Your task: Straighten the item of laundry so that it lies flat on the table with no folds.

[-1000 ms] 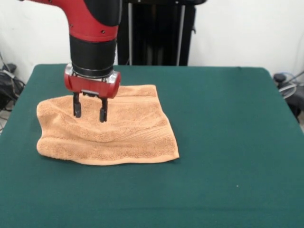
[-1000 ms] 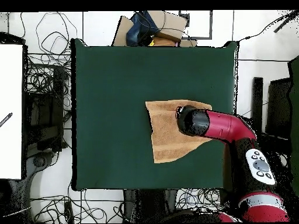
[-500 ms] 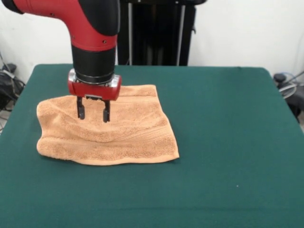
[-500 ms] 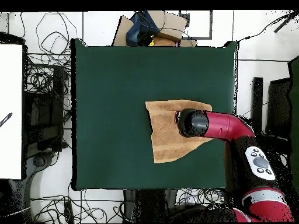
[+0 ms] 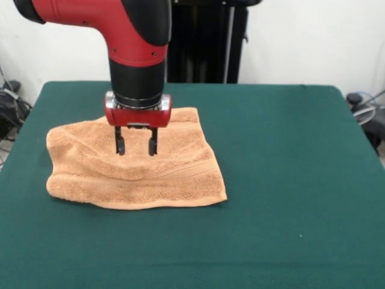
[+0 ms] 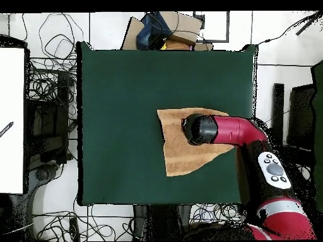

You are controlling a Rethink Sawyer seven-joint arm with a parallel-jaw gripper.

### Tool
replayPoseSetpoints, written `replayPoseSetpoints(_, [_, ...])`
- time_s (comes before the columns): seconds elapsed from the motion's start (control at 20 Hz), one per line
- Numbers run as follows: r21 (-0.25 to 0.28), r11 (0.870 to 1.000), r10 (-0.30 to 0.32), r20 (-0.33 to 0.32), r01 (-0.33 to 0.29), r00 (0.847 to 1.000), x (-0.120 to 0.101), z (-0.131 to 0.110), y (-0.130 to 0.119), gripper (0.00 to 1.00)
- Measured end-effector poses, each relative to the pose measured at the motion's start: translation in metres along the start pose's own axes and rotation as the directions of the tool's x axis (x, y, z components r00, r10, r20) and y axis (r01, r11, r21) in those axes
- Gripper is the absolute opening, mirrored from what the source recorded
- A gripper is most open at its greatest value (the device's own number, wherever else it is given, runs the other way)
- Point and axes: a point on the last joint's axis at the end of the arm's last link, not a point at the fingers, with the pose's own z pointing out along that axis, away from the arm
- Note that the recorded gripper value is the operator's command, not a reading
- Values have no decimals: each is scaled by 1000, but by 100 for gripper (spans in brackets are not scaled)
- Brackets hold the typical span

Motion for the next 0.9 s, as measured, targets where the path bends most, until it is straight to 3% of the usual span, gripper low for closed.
replayPoseSetpoints(0.5, [-17,996,-86,52,87,995,-19,-16,4,100])
replayPoseSetpoints(0.9, [-26,994,-105,69,107,992,-14,-14,-25,100])
